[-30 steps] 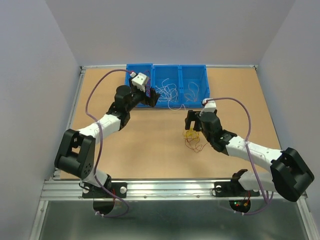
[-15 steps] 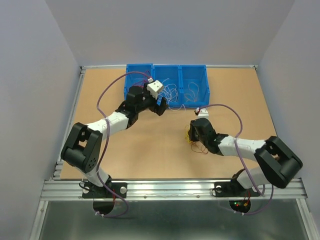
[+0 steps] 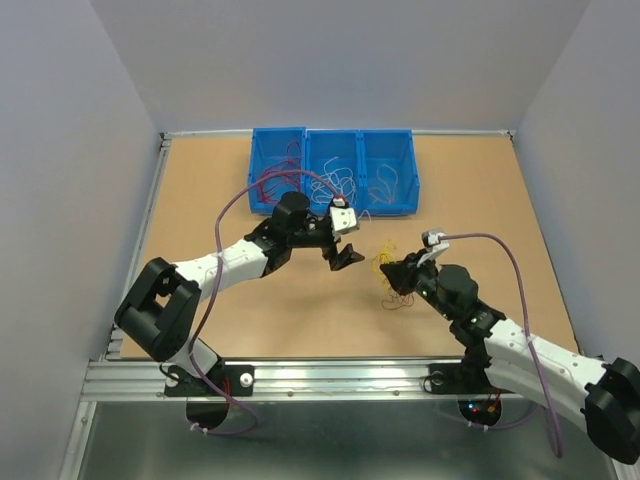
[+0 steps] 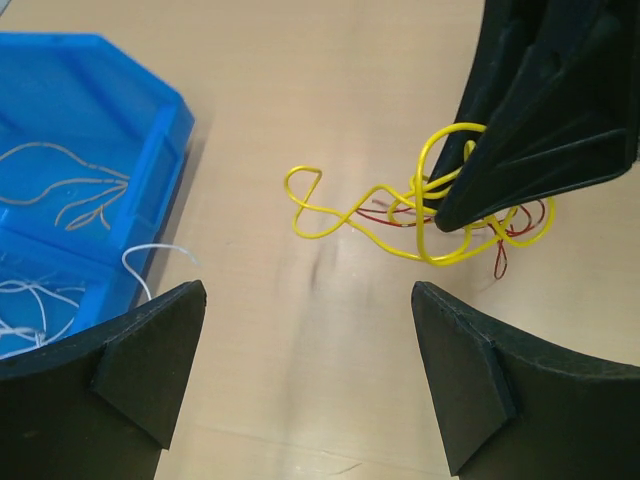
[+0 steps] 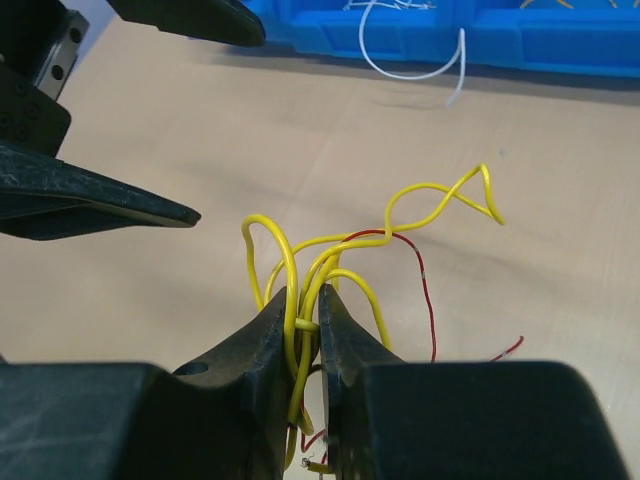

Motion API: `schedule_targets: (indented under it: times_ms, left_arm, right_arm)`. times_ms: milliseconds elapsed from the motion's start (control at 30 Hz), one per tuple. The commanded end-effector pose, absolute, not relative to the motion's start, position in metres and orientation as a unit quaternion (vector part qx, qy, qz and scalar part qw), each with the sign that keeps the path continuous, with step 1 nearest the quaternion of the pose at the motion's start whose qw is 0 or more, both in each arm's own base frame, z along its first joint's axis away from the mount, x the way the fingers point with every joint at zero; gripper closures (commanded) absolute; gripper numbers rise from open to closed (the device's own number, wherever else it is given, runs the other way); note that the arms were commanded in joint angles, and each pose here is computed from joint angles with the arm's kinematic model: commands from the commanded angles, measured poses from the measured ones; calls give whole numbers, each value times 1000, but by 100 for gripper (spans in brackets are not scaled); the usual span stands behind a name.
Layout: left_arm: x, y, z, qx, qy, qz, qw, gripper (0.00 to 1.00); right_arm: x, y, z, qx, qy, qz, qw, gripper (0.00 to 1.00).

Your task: Untangle the cables

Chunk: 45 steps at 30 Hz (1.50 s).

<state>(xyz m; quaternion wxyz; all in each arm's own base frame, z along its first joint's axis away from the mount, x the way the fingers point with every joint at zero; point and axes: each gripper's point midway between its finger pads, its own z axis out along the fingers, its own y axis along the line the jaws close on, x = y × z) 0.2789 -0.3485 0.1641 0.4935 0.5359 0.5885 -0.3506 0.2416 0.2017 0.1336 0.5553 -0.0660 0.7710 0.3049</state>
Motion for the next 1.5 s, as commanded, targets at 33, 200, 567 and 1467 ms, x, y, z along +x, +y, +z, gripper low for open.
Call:
schedule_targets:
  times_ms: [33, 200, 567, 1467]
  left_arm:
    - [250, -351, 196, 575, 512, -386, 509, 4]
    - [239, -354, 193, 586, 502, -407, 489, 4]
    - [229, -372, 164, 617, 511, -409, 438, 26]
    - [247, -366, 210, 568, 542, -366, 500, 100]
  right_arm:
    - [229, 216, 152, -105, 736, 355, 567, 81]
    - [224, 227, 152, -124, 734, 375, 553, 81]
    - [223, 235, 155, -134, 723, 392, 552, 82]
    - [232, 237, 127, -160, 741, 358, 546, 13]
